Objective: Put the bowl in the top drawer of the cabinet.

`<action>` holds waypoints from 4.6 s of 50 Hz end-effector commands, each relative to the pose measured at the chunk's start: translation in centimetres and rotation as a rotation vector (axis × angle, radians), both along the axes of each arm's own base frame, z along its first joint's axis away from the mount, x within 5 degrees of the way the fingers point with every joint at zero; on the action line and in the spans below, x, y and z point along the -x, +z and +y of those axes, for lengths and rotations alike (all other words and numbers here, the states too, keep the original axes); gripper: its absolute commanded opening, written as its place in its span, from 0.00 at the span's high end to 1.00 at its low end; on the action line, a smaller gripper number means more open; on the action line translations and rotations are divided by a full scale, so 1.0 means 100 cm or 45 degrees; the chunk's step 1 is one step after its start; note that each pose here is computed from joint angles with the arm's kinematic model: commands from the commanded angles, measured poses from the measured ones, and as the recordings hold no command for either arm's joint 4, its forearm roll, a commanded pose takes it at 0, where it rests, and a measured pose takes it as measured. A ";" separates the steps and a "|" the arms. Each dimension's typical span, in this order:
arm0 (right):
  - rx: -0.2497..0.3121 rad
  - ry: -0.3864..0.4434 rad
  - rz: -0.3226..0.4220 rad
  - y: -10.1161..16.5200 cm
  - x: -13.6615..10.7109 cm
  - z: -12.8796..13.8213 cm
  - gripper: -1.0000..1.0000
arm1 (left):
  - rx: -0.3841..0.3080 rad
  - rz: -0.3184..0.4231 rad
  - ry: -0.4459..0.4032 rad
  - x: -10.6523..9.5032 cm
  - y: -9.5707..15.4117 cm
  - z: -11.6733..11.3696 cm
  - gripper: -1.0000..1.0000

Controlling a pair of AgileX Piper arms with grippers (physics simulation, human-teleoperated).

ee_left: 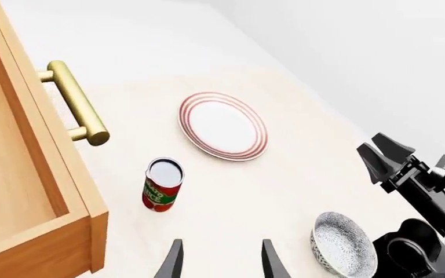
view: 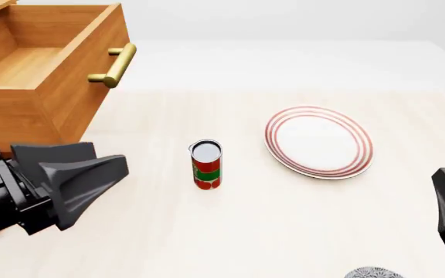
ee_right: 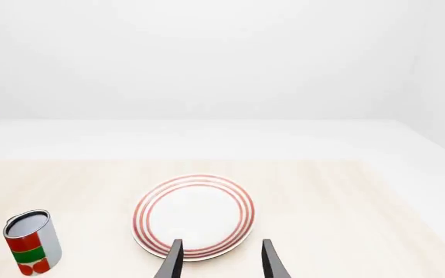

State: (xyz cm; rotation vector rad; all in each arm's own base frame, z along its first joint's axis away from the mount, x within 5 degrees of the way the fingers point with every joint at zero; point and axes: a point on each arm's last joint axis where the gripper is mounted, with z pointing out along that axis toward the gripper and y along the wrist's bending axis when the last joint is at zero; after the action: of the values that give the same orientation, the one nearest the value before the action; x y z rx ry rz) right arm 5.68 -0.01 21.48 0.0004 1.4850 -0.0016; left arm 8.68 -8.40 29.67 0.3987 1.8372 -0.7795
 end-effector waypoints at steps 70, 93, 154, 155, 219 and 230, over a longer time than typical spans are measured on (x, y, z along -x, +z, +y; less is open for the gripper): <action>0.000 0.000 0.000 0.000 0.000 0.000 0.00 | 0.003 0.261 -0.349 -0.013 -0.048 -0.109 0.00; 0.000 0.000 0.000 0.000 0.000 0.000 0.00 | 0.015 0.349 -0.387 -0.011 -0.059 -0.134 0.00; 0.000 0.000 0.000 0.000 0.000 0.000 0.00 | 0.024 0.512 -0.435 -0.007 -0.096 -0.188 0.00; 0.000 0.000 0.000 0.000 0.000 0.000 0.00 | 0.023 0.513 -0.436 -0.007 -0.096 -0.189 0.00; 0.000 0.000 0.000 0.000 0.000 0.000 0.00 | -0.015 0.613 -0.453 -0.003 -0.135 -0.230 0.00; 0.000 0.000 0.000 0.000 0.000 0.000 0.00 | -0.027 0.626 -0.447 -0.005 -0.143 -0.235 0.00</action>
State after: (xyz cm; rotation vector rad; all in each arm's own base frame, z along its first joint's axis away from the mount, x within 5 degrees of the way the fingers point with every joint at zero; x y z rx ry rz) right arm 5.68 -0.01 21.48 0.0004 1.4849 -0.0016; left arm 9.06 -31.48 15.97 0.5937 2.2530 -1.1840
